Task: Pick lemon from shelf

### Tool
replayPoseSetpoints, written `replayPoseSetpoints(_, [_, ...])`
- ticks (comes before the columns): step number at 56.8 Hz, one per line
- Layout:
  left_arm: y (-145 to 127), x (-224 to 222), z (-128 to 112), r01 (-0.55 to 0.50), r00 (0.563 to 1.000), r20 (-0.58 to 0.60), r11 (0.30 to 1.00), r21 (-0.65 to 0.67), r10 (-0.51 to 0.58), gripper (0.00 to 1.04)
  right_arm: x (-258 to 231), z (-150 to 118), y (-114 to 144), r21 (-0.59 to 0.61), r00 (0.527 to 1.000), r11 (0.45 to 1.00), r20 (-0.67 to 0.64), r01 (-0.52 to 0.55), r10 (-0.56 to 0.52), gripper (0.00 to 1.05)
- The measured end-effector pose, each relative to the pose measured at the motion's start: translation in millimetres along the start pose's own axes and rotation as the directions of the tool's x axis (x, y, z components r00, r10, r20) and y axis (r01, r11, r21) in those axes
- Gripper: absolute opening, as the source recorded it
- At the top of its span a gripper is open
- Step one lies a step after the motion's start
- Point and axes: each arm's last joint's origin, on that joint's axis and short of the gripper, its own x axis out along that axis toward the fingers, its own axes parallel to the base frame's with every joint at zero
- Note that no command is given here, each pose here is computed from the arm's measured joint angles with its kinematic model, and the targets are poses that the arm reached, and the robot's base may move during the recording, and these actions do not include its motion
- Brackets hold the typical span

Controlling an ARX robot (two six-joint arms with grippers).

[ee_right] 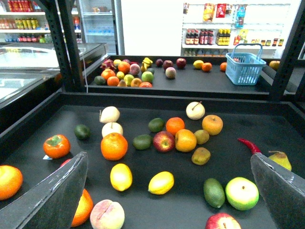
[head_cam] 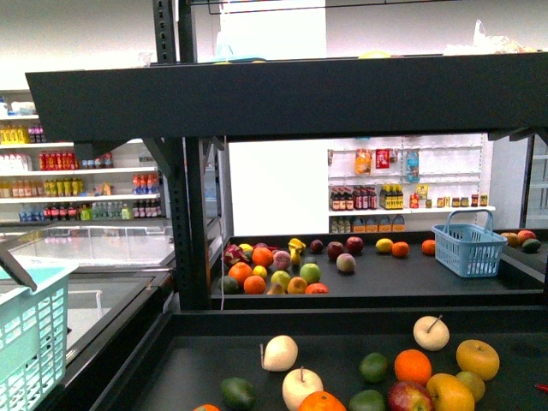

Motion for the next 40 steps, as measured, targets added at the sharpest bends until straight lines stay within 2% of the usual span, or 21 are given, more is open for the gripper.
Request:
replayPoseSetpoints(8, [6, 44, 35, -0.005, 1.0, -0.002, 0.982, -0.187, 0.004, 0.97, 0, 0, 0, 0.0, 1.0, 1.0, 0.0, 0.0, 0.0, 1.02])
replayPoseSetpoints(14, [13, 76, 49, -0.015, 1.0, -0.022, 0.954, -0.3, 0.009, 0.97, 0, 0, 0, 0.0, 1.0, 1.0, 0.0, 0.0, 0.0, 1.02])
replayPoseSetpoints(32, [30, 141, 74, 0.023, 1.0, -0.004, 0.86, -0.509, -0.029, 0.97, 0, 0, 0, 0.0, 1.0, 1.0, 0.0, 0.0, 0.0, 1.02])
replayPoseSetpoints(40, [50, 148, 75, -0.072, 0.997, -0.07, 0.812, -0.579, 0.039, 0.97, 0, 0, 0, 0.0, 1.0, 1.0, 0.0, 0.0, 0.0, 1.02])
